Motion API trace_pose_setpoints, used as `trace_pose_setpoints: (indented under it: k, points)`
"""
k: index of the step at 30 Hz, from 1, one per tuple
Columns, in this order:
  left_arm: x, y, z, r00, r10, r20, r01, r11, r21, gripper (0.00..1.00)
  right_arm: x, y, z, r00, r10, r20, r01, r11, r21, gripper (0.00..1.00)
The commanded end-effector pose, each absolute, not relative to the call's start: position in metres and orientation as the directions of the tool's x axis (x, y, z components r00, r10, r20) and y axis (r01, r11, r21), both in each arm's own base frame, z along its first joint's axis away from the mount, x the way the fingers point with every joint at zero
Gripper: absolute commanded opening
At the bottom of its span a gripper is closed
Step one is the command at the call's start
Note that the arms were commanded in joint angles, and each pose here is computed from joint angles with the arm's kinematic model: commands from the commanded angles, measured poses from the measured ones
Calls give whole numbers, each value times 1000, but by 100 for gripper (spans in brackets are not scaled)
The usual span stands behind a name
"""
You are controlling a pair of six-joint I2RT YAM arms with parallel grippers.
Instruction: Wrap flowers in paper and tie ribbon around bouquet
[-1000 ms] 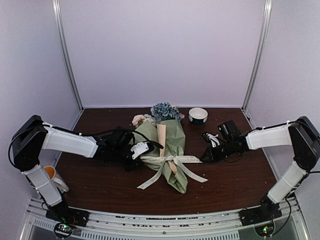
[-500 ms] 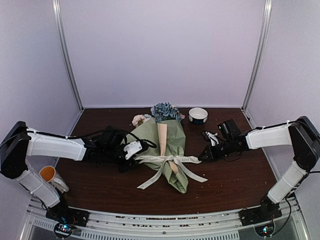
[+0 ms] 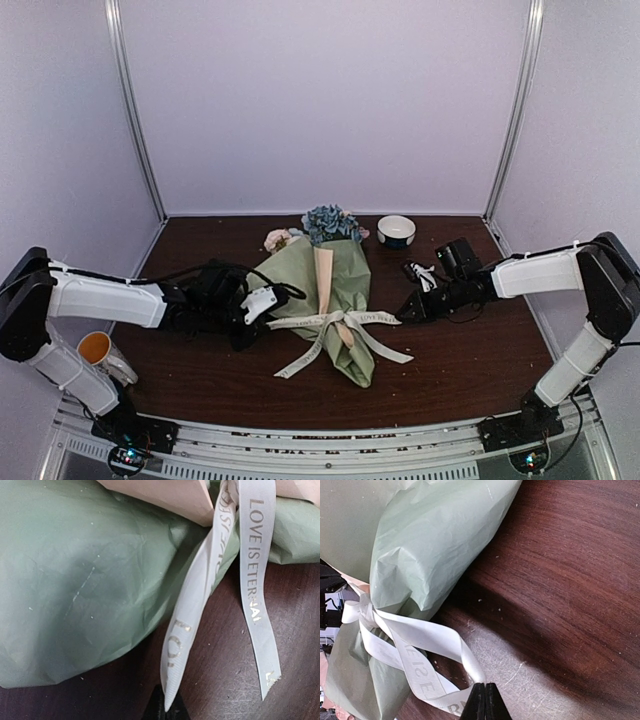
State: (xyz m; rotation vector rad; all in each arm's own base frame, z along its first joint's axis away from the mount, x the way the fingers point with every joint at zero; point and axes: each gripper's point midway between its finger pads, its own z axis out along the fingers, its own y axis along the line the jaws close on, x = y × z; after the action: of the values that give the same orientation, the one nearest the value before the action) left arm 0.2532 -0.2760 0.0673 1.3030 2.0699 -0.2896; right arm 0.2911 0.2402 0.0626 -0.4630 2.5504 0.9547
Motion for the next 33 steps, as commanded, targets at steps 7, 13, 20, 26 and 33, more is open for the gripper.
trace_pose_setpoints:
  k: [7,13,20,26,33]
  points:
    - [244,-270,34,-450,696,-560,833,553,17,0,298,219,50,-899,-115,-423,-347,776,527,0]
    - [238,-263,21,-516,674,-529,808,588,-39,0,295,206,41,-914,-86,-396,-304,793,528,0]
    - [237,-259,17,-550,655,-519,790,610,-67,0,293,194,33,-927,-60,-371,-262,809,526,0]
    - [241,-254,17,-570,636,-520,774,628,-81,0,291,185,28,-934,-36,-355,-231,818,527,0]
    - [244,-251,16,-584,625,-518,762,641,-86,0,288,184,23,-941,-39,-336,-223,818,530,0]
